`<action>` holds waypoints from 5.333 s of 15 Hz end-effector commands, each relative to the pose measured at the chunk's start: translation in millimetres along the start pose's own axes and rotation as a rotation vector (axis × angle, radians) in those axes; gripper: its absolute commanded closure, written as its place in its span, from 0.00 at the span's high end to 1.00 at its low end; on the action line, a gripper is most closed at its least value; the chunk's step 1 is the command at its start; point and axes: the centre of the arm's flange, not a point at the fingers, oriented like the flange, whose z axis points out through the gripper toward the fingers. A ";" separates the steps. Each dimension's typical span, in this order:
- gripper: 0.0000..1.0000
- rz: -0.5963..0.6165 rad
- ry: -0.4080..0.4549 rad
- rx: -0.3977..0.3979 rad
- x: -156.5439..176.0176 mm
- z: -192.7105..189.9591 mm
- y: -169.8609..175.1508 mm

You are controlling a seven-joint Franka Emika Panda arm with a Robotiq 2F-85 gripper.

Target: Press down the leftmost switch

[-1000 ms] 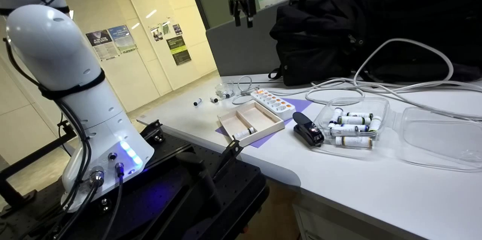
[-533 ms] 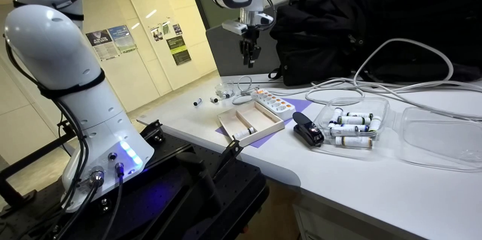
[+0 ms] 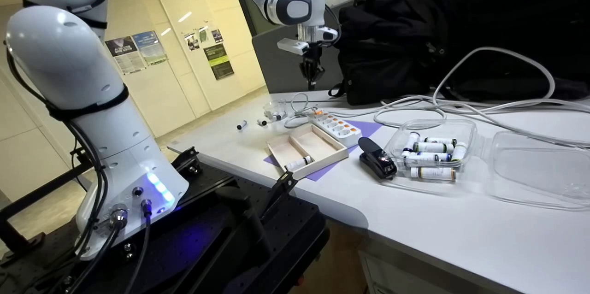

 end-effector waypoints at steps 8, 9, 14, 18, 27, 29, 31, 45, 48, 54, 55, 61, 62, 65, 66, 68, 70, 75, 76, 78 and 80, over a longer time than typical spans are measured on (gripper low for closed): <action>0.01 -0.002 0.005 -0.002 1.4 -0.6 0.0; 0.01 -0.002 0.005 -0.002 1.4 -0.7 0.0; 0.00 0.020 0.096 0.062 6.7 0.0 2.8; 0.00 0.043 0.131 0.106 10.5 6.0 7.7; 0.00 0.090 0.113 0.108 9.7 37.1 28.7; 0.00 0.099 0.099 0.105 8.5 44.7 31.5; 0.00 0.108 0.085 0.104 7.9 51.9 33.5; 0.00 0.146 0.077 0.108 7.6 84.6 30.5; 0.00 0.151 0.087 0.110 8.5 89.6 26.2; 0.00 0.161 0.124 0.101 12.0 96.0 20.1; 0.00 0.162 0.128 0.099 12.9 96.4 19.5; 0.00 0.163 0.117 0.032 17.5 109.2 15.8; 0.00 0.166 0.114 0.018 17.7 110.5 15.2; 0.00 0.168 0.106 -0.041 15.8 116.0 12.6; 0.00 0.168 0.104 -0.064 14.8 117.7 11.8; 0.00 0.164 0.104 -0.109 12.1 120.6 11.2; 0.00 0.159 0.105 -0.150 9.8 122.8 11.1; 0.00 0.158 0.113 -0.188 5.6 117.8 10.8; 0.00 0.163 0.113 -0.182 4.2 116.4 12.7; 0.00 0.165 0.111 -0.144 0.0 106.7 15.2; 0.00 0.178 0.109 -0.118 -2.2 102.0 20.0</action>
